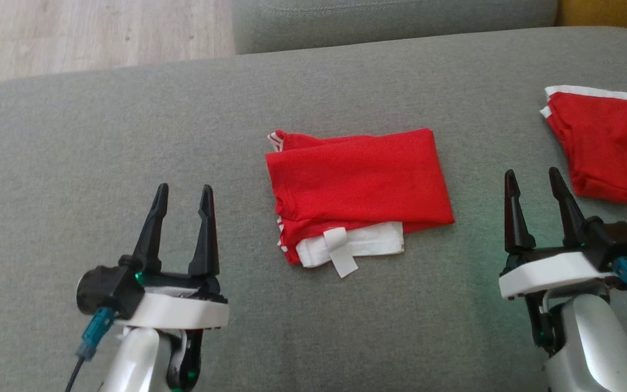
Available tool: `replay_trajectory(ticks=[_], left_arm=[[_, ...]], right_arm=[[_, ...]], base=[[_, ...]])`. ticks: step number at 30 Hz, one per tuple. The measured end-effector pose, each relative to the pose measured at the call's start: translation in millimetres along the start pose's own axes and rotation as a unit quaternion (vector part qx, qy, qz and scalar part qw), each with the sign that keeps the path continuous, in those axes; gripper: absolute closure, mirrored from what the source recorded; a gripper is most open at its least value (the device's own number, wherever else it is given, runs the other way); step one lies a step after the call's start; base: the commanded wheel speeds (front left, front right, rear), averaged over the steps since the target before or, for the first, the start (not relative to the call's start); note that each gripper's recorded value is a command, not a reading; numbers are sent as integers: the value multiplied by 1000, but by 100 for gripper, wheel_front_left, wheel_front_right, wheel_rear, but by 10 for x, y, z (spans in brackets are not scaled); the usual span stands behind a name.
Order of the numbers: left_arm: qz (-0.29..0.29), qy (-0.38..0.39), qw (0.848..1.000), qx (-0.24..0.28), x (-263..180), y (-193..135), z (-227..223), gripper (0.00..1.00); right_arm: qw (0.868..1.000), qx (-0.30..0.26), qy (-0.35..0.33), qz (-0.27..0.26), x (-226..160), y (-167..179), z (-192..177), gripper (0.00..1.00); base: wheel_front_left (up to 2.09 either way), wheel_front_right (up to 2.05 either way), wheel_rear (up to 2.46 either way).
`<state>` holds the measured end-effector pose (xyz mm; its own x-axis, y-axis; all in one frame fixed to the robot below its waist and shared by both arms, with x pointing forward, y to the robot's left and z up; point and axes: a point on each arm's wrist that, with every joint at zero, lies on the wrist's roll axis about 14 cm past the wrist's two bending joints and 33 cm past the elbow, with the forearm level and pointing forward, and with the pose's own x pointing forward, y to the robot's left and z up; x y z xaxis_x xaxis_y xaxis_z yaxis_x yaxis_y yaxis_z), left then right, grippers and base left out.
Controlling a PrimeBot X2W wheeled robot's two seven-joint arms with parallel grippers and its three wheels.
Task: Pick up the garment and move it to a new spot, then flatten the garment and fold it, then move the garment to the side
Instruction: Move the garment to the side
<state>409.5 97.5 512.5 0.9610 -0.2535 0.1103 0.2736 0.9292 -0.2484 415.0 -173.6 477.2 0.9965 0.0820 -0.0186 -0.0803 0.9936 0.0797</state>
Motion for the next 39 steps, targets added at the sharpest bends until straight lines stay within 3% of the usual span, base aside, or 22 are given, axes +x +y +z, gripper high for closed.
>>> replay_trajectory(ticks=[5, 12, 20, 24, 25, 26, 32, 39], left_arm=[[-1, 7, 1000, 0, 10, 7, -54, 0], [0, 12, 1000, 3, 105, 68, -99, 0], [21, 21, 1000, 6, 87, 224, -150, 0], [31, 23, 999, 9, 69, 286, -156, 0], [32, 23, 999, 9, 69, 288, -156, 0], [31, 23, 999, 9, 70, 285, -155, 0], [10, 24, 1000, 5, 146, 150, -184, 0], [-44, 20, 999, -4, 300, -207, -200, 0]], right_arm=[[1000, 2, 12, 11, 100, 73, -77, 0], [996, 10, 80, 41, 412, 284, -410, 0], [973, 50, 216, 67, 476, 573, -1114, 0], [969, 45, 227, 83, 589, 682, -1154, 0], [969, 43, 228, 86, 613, 696, -1147, 55], [969, 41, 228, 88, 625, 706, -1144, 100], [976, -18, 191, 100, 618, 641, -1016, 100], [985, -104, 117, 74, 722, 134, -506, 100]], base=[[0, 0, 0], [0, 0, 0], [0, 0, 0], [0, 0, 0], [0, 0, 0], [0, 0, 0], [0, 0, 0], [0, 0, 0]])
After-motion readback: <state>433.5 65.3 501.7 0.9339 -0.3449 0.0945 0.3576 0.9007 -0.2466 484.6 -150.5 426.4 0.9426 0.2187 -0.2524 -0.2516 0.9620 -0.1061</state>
